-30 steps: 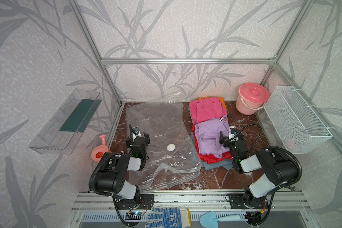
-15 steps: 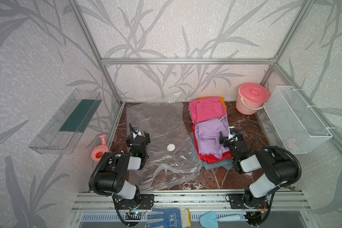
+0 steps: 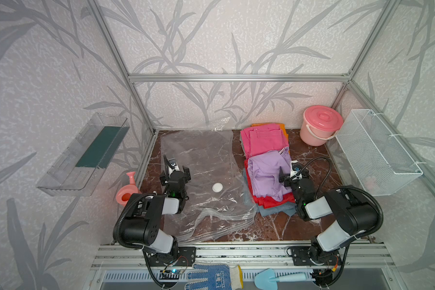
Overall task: Take the trousers out of the vacuum bag
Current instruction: Reset both arms
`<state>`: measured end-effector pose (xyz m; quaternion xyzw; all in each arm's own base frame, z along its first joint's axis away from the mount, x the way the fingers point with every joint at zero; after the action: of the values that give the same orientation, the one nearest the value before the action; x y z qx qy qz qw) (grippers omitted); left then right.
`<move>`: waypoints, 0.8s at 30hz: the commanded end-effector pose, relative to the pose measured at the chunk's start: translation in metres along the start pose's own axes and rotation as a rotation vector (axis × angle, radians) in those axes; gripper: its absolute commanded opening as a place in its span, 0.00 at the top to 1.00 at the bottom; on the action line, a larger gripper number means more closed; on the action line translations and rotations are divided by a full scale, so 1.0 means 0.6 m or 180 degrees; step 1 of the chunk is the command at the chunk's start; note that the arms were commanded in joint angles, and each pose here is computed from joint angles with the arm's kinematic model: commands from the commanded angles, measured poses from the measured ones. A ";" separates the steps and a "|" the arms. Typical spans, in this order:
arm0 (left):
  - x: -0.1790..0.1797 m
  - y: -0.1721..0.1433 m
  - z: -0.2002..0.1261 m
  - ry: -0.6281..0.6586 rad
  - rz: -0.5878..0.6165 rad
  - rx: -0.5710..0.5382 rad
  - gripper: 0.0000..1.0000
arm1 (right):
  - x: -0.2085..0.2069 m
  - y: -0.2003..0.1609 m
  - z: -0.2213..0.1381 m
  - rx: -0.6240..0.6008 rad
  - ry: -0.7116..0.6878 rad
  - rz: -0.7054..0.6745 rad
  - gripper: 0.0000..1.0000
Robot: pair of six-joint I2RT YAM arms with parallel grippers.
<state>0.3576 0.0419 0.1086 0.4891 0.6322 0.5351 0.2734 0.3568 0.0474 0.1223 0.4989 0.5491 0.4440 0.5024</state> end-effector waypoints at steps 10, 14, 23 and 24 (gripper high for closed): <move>-0.001 0.001 0.007 -0.0010 -0.0002 0.0042 0.01 | -0.028 -0.024 -0.010 0.0154 -0.0262 0.0063 0.01; -0.001 0.001 0.008 -0.0008 0.0003 0.0052 0.01 | -0.025 -0.027 -0.001 0.0241 -0.0270 0.0022 0.01; 0.003 -0.003 0.017 -0.0048 -0.0058 0.0160 0.01 | -0.025 -0.023 -0.007 0.0122 -0.0260 0.0019 0.01; 0.005 -0.002 0.019 -0.0047 -0.0083 0.0164 0.01 | -0.026 -0.024 -0.007 0.0129 -0.0263 0.0019 0.01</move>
<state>0.3602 0.0456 0.1034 0.4951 0.6424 0.5201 0.2678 0.3549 0.0416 0.1225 0.5146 0.5320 0.4448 0.5043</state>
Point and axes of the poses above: each gripper's point midway between its finger pads, its own z axis out along the fingers, its own x axis along the line the jaws close on, y = z × x, the point moved 2 cm from there along -z, back along the fingers, and after that the axes turned 4 degrees about z, right-handed, at the moved point
